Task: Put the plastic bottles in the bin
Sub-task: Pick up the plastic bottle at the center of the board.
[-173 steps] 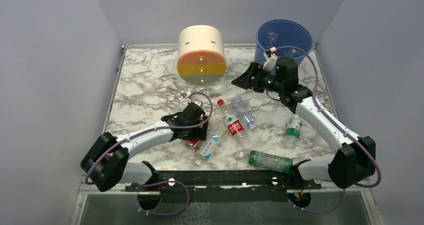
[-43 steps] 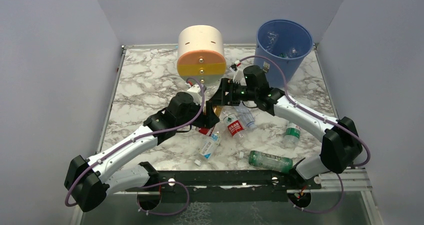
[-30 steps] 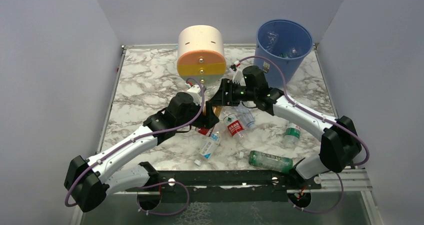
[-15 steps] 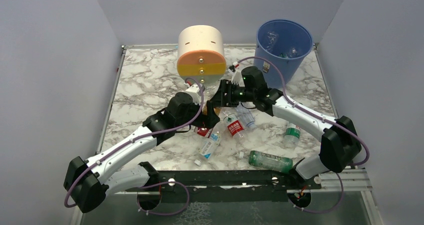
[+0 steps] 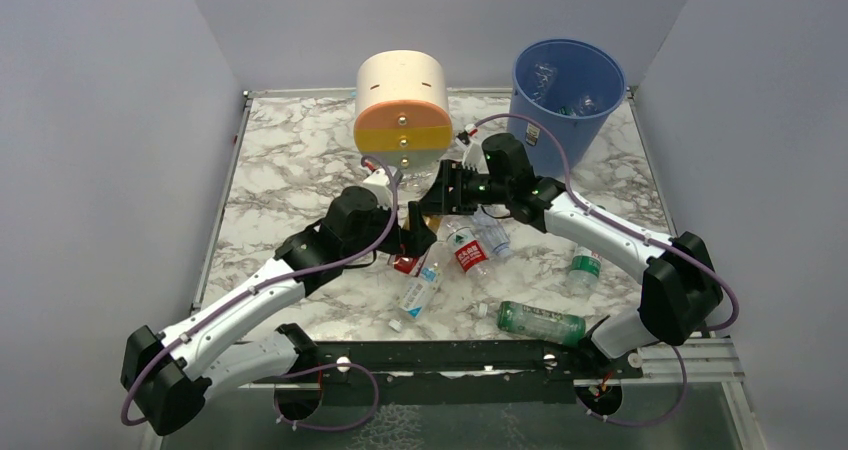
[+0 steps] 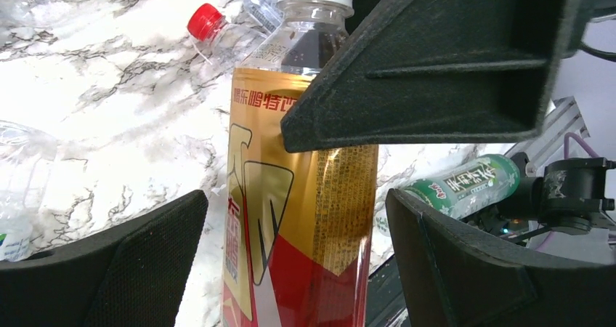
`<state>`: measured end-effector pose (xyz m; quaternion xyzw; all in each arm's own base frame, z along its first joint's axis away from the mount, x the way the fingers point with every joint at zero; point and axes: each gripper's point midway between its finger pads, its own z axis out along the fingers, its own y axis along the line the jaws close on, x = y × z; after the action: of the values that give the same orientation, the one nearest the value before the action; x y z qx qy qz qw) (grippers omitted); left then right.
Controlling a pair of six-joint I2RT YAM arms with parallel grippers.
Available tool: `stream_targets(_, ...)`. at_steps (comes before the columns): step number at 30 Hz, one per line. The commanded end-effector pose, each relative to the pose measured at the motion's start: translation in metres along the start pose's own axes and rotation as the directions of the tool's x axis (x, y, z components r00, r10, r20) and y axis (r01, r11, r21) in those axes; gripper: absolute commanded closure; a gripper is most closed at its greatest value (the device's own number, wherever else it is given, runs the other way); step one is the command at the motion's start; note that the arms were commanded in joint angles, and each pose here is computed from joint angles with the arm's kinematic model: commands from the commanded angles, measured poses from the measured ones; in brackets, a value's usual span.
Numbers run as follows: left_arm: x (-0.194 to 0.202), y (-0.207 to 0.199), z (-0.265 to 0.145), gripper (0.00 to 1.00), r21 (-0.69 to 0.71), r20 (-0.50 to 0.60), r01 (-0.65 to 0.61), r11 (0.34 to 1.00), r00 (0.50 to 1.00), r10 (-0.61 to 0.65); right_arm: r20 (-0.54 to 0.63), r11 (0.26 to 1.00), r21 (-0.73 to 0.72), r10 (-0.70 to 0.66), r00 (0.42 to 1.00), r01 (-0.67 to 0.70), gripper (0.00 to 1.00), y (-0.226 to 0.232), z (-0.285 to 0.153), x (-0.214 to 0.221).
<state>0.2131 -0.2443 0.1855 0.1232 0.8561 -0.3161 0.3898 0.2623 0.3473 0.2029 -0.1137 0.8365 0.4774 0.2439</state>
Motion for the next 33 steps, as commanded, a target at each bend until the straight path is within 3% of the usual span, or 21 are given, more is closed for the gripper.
stream_targets(1,-0.022,-0.006,-0.018,0.01,-0.005,0.073,-0.007,1.0,0.997,0.007,0.02,1.0,0.017,-0.025,0.999,0.025,0.51,0.001,0.001,-0.008)
stream_targets(13,-0.074,-0.042,-0.075,0.01,0.082,0.197,-0.002,0.997,0.98,-0.014,0.065,0.995,0.065,-0.077,0.995,0.073,0.51,0.008,-0.003,-0.033)
stream_targets(24,-0.061,-0.035,-0.077,0.01,0.075,0.181,0.017,0.997,0.983,-0.03,0.126,0.986,0.117,-0.132,0.983,0.117,0.51,0.01,-0.016,-0.068)
stream_targets(33,-0.062,-0.034,-0.077,0.01,0.065,0.184,0.007,0.998,0.983,-0.019,0.248,0.98,0.177,-0.136,0.959,0.093,0.51,-0.015,-0.057,-0.126)
